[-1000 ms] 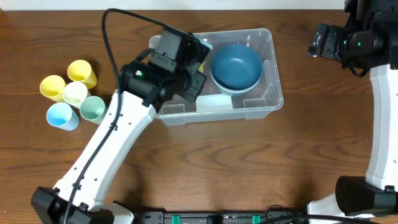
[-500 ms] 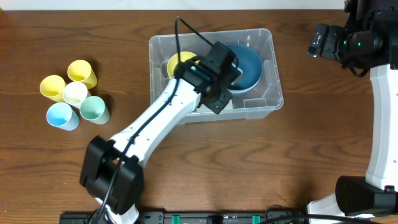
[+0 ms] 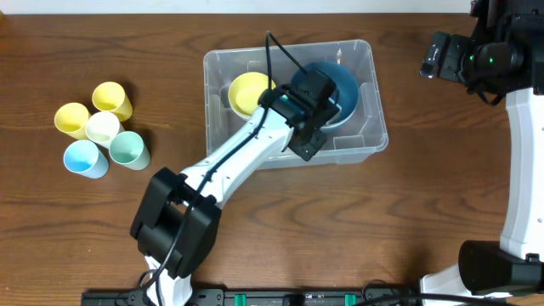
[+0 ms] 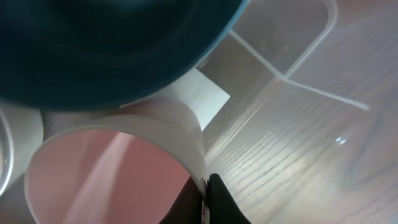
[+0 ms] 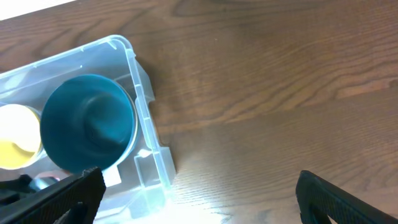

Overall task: Pack container
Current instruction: 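Carry the pink cup with the left gripper over the bin, then lower the pink cup into the bin front and release it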

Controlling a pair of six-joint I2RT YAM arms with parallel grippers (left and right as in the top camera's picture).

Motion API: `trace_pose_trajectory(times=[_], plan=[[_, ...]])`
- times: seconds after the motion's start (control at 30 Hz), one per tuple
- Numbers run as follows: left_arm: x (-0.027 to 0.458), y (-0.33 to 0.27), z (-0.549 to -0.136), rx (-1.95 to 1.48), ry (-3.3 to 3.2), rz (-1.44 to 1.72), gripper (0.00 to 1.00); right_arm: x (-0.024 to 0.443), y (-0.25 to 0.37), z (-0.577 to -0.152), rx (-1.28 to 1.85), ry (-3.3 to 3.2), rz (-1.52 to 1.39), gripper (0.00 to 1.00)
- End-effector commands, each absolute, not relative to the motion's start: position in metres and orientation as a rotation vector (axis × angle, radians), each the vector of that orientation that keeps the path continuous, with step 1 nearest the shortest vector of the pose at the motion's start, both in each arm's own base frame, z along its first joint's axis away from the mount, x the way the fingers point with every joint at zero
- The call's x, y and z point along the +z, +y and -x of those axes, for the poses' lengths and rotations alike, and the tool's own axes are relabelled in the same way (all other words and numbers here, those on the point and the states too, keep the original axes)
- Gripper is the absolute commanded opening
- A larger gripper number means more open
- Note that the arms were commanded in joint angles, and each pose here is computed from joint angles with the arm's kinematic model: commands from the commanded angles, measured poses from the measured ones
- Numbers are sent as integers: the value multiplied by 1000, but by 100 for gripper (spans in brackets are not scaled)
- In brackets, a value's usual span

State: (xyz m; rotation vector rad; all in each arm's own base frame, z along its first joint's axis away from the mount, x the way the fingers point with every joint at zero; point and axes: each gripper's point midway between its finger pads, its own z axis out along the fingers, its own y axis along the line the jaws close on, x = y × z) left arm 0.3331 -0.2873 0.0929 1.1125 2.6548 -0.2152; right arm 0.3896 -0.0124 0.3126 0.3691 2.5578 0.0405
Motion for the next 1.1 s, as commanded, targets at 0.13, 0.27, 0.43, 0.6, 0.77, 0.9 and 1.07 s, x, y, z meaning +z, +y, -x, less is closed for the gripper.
trace_pose_trajectory(times=[0.13,0.27,0.43,0.6,0.77,0.9,1.07], plan=[[82,-304,-319,-209,2645,-1214,6,315,-14,-388,48,2548,-393,99],[82,-308,-316,-212,2637,-1227,6,315,-14,-388,48,2548,-393,99],[82,-307,-317,-203,2637,-1224,30,315,-14,-388,48,2548,-393,99],[84,-297,-327,-91,2621,-1198,34,315,-14,-388,48,2548,-394,99],[113,-287,-337,-40,2569,-1127,34,315,-14,-388,48,2548,-394,99],[154,-273,-346,-60,2525,-984,42,315,-14,-388,48,2548,-394,99],[199,-259,-347,-118,2463,-857,56,315,-14,-388,48,2548,-394,99]])
